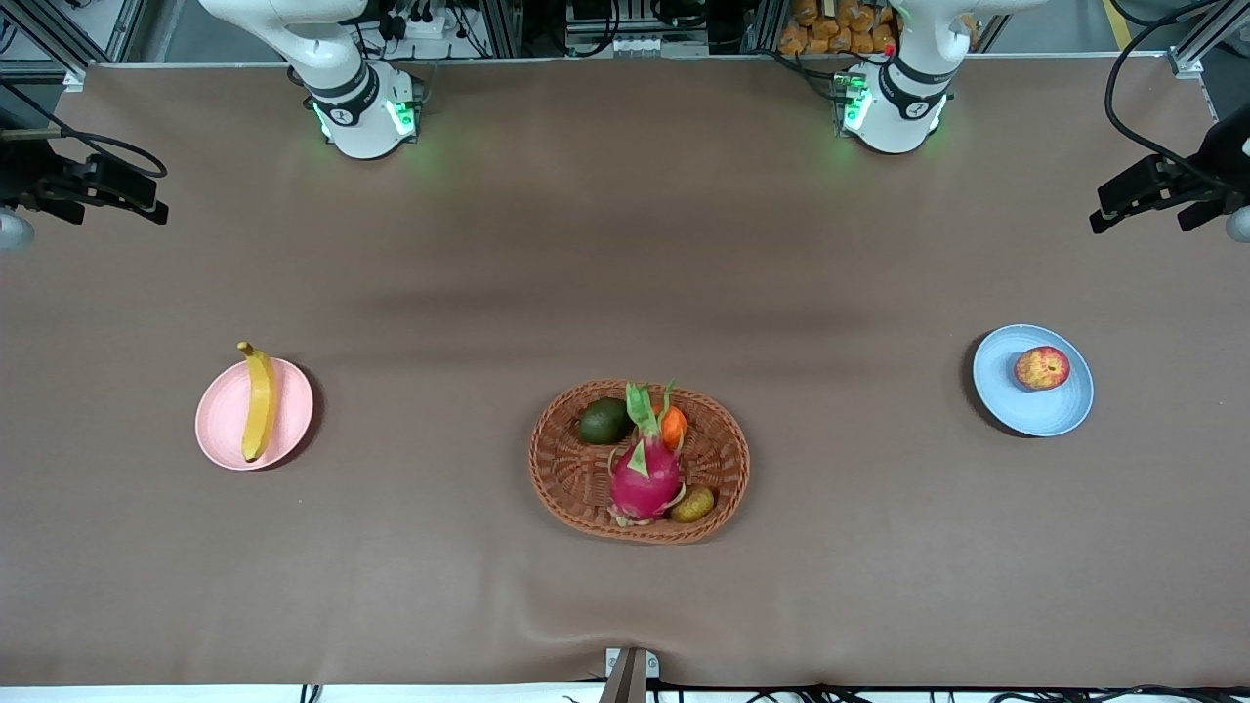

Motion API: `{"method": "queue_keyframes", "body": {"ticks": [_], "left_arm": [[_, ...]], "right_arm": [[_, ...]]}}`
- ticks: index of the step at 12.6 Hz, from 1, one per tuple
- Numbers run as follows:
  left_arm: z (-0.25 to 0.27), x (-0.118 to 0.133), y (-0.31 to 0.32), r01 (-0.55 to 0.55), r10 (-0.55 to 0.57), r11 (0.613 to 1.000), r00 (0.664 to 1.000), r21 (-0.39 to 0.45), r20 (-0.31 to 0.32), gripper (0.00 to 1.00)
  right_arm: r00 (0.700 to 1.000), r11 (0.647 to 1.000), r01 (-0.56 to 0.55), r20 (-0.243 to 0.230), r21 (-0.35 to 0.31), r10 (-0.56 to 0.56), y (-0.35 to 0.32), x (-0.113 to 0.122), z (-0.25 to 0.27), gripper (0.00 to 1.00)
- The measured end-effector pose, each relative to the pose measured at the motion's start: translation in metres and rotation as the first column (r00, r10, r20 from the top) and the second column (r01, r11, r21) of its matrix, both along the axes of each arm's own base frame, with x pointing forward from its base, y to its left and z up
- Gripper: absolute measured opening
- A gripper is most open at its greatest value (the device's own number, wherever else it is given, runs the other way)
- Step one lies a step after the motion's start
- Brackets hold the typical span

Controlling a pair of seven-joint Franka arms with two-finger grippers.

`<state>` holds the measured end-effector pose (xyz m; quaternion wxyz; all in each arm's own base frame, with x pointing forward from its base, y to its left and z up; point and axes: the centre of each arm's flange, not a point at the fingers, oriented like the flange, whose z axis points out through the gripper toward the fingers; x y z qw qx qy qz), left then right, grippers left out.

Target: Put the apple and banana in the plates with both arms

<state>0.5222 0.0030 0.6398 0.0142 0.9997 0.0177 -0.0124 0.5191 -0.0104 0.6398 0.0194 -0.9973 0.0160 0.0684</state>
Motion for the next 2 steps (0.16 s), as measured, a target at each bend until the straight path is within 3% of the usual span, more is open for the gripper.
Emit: {"method": "queue_keyframes", "body": {"ticks": [2], "left_arm": [[0.0000,0.0000,0.0000,0.000,0.000,1.000,1.000,0.000,0.000,1.00]], "right_arm": [[1.000,1.000,0.000,0.000,0.000,0.000,0.0000,0.0000,0.0000,1.00]]}}
